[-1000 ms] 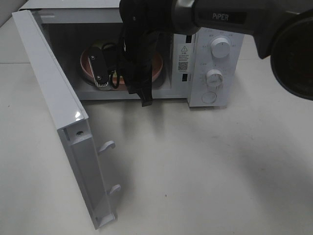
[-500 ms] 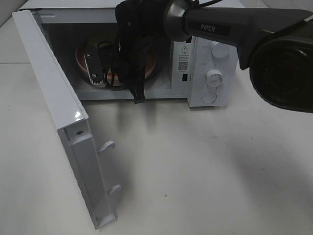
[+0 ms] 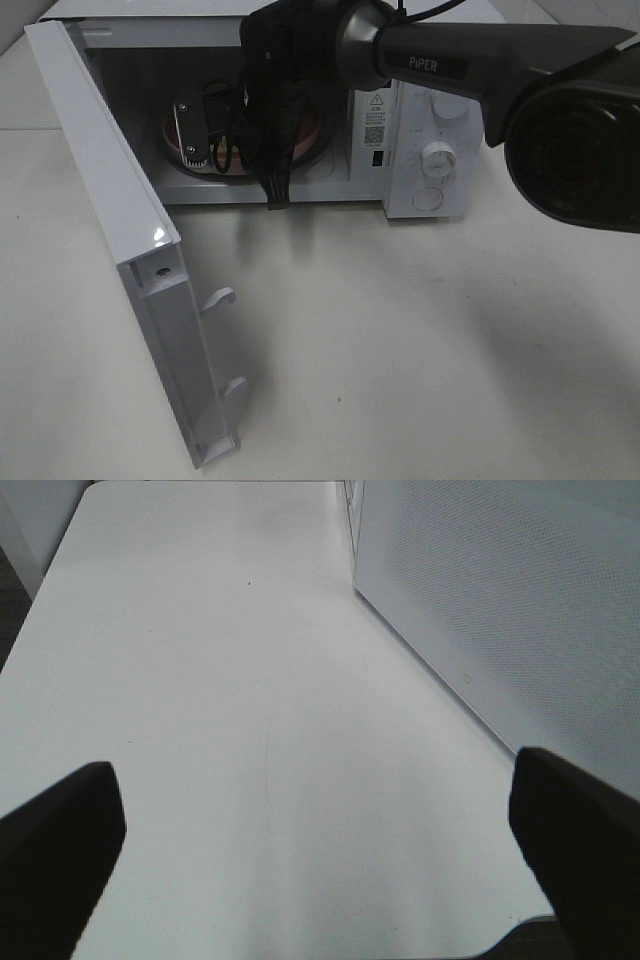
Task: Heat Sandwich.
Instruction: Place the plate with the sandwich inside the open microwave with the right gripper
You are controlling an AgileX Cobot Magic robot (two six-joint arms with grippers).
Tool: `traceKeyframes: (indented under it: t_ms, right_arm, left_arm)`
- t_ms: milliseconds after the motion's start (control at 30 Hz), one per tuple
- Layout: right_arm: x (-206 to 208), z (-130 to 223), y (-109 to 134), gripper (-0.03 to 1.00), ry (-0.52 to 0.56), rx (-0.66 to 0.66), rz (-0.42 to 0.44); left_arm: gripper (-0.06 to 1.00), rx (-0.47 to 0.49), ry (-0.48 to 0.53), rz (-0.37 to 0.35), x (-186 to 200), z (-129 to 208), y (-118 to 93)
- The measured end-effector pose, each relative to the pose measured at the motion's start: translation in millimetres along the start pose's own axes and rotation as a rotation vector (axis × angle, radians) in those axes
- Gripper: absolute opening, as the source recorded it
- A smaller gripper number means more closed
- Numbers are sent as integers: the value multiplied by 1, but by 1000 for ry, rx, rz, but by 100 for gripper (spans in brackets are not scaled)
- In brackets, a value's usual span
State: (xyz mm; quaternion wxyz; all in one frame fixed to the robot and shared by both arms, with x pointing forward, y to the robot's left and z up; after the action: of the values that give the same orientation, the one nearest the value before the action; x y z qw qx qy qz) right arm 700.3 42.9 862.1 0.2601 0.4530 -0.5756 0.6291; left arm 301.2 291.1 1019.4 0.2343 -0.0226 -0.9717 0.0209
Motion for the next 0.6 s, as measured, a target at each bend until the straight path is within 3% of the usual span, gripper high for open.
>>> traceKeyframes:
  t_ms: [67,100,167,233,267,367,600]
  right_arm:
    - [0,0,-1,33,-1,-23,4]
    - [0,0,-1,33,-1,-23,4]
    - [1,-1,-3,49,-7,-54,16]
    - [1,-1,-3,53,-8,-69,16]
    - [1,-1,-3,63,-7,-79,17]
    - [1,-1,-3,76,-7,-109,17]
    - [1,-1,-3,78,-7,-117,17]
  left_arm:
    - [99,0,0,0,0,0,0]
    - [99,0,0,0,0,0,0]
    - [99,0,0,0,0,0,0]
    - [99,0,0,0,0,0,0]
    - [99,0,0,0,0,0,0]
    - [99,0,0,0,0,0,0]
    - [99,0,0,0,0,0,0]
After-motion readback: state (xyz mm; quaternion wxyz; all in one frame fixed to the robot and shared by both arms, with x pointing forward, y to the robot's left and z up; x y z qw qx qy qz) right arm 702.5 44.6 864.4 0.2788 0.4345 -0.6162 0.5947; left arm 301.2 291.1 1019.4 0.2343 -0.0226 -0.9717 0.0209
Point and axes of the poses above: a point on each arm's last joint axis where the gripper is mounted, x pointing back along that axis away from the gripper, y along the wrist's bending axis when the last joint is at zero, z = x × y, the point moved 8 cm from there along -x, pointing out along that axis toward the gripper, and after that the axes turned 1 degree about x, right-handed, at the moved point
